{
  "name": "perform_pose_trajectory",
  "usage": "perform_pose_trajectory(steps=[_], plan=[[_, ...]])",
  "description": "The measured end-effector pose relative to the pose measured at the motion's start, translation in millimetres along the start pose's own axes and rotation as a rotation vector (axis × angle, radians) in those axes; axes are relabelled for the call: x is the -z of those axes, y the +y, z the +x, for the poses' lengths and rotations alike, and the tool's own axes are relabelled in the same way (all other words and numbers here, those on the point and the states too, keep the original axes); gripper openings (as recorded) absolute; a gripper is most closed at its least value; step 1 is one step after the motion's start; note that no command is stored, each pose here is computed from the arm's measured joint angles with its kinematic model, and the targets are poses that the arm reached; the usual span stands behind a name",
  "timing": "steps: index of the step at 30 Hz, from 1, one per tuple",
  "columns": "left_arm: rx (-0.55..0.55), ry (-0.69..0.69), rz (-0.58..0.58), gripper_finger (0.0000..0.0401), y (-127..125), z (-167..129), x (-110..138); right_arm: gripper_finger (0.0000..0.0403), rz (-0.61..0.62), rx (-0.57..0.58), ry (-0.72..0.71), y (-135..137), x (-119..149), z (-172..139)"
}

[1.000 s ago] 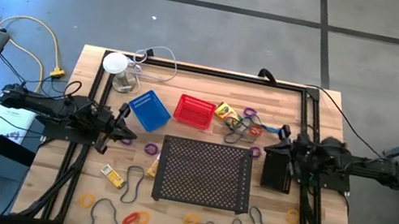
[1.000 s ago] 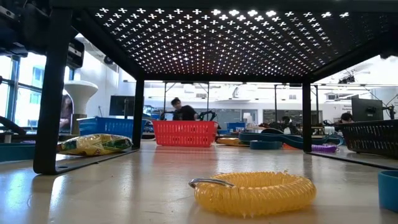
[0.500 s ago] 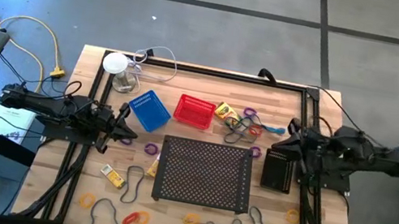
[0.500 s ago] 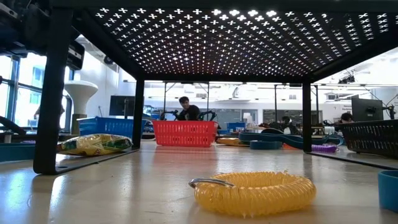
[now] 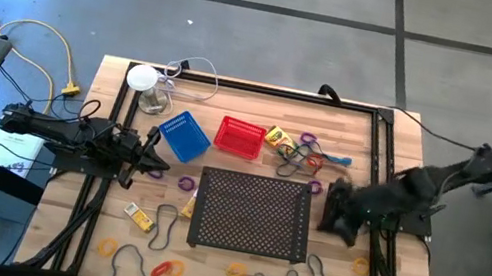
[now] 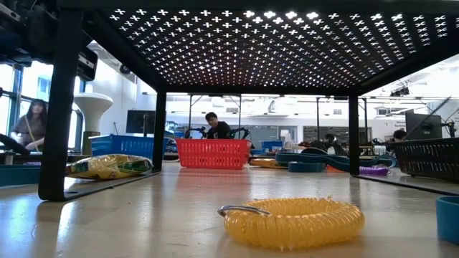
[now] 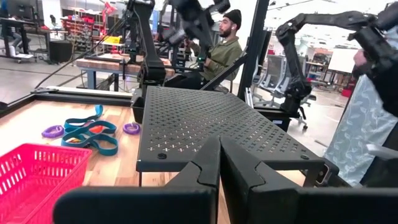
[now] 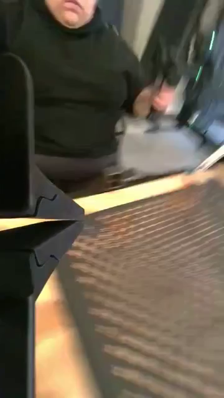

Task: Pick & Place Office Desk Supplies
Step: Put the yellow spring keychain into the black bin

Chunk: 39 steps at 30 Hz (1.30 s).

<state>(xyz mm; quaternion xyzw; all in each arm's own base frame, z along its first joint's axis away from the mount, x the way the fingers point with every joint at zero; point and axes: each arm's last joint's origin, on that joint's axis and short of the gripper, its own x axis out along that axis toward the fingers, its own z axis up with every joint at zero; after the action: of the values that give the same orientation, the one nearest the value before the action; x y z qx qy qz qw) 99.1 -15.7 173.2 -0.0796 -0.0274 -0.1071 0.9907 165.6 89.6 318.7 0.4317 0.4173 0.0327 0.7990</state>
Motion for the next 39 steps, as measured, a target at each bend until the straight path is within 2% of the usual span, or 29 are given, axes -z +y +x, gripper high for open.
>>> perform_pose_trajectory(steps=[3, 6, 10, 19, 26, 31, 39], plan=[[0.0, 0.0, 0.0, 0.0, 0, 0, 0, 0.0003, 0.2, 0.129, 0.1, 0, 19, 21], [0.0, 0.0, 0.0, 0.0, 0, 0, 0, 0.0003, 0.378, 0.324, 0.187, -5, 40, 40], [0.0, 0.0, -0.007, 0.0, 0, 0, 0, 0.0003, 0.517, 0.54, 0.273, -11, 65, 62], [0.0, -0.001, -0.062, 0.0, 0, 0, 0, 0.0003, 0.495, 0.807, 0.323, -21, 108, 107], [0.0, -0.001, -0.087, 0.0, 0, 0, 0, 0.0017, 0.488, 0.923, 0.34, -31, 121, 127], [0.001, -0.001, -0.095, 0.0, 0, 0, 0, 0.0076, 0.512, 1.043, 0.402, -38, 124, 122], [0.001, -0.001, -0.097, 0.0, 0, 0, 0, 0.0185, 0.494, 1.085, 0.417, -40, 124, 121]])
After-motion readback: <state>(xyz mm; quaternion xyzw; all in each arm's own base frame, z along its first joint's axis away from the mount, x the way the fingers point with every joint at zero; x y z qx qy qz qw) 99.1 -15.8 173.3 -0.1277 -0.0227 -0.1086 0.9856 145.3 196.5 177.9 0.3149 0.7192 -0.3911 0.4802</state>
